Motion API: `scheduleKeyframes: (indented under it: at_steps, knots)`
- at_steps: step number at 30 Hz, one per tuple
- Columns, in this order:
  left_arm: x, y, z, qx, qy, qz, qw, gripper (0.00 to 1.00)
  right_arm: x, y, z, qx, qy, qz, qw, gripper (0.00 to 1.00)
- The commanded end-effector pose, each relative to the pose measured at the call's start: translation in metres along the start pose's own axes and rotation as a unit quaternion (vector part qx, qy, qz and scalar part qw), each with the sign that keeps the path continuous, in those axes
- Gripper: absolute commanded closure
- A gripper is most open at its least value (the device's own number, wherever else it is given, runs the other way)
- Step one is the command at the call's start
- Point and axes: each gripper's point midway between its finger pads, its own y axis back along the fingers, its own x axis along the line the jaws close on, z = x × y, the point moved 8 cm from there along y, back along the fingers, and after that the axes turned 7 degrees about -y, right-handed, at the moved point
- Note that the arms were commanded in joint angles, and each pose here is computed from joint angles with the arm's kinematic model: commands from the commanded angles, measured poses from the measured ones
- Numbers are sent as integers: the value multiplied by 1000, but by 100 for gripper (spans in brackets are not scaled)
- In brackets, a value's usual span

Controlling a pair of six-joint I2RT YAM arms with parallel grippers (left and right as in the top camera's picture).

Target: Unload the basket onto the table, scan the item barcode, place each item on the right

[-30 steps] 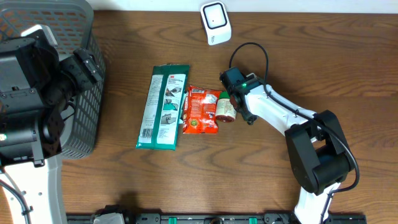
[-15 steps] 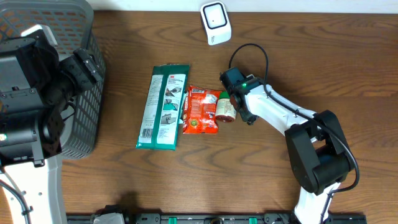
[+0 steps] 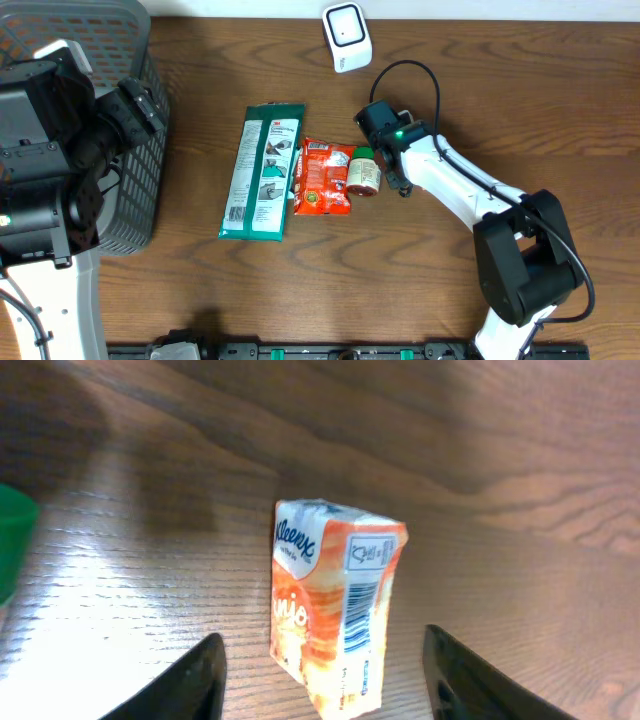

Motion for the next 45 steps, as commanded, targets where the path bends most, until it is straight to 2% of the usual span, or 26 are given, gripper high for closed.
scheduleKeyframes:
  at_steps: [1, 4, 8, 14, 22, 25, 34, 36, 39, 45]
  knots:
    - [1, -1, 0, 2, -3, -1, 1000, 15, -11, 29, 14, -36, -23, 19, 999, 36]
    - [1, -1, 0, 2, -3, -1, 1000, 15, -23, 44, 21, -33, -46, 75, 996, 23]
    - [1, -1, 0, 2, -3, -1, 1000, 15, -44, 50, 24, -5, -84, 162, 983, 19]
    - [1, -1, 0, 2, -3, -1, 1000, 15, -62, 26, 14, 61, -129, 258, 956, 18]
    - [1, -1, 0, 2, -3, -1, 1000, 15, -50, -3, 0, 75, -118, 257, 956, 19]
    - [1, -1, 0, 2, -3, -1, 1000, 15, -46, -9, 0, 64, -120, 259, 956, 26]
    - [1, -1, 0, 2, -3, -1, 1000, 15, -38, -33, -8, 34, -126, 241, 962, 32]
    - [1, -1, 0, 2, -3, -1, 1000, 15, -37, -36, -10, 31, -127, 241, 962, 41]
    - [1, -1, 0, 2, -3, -1, 1000, 15, -36, -41, -12, 23, -129, 232, 964, 46]
    - [1, -1, 0, 2, -3, -1, 1000, 15, -36, -43, -12, 18, -131, 227, 965, 74]
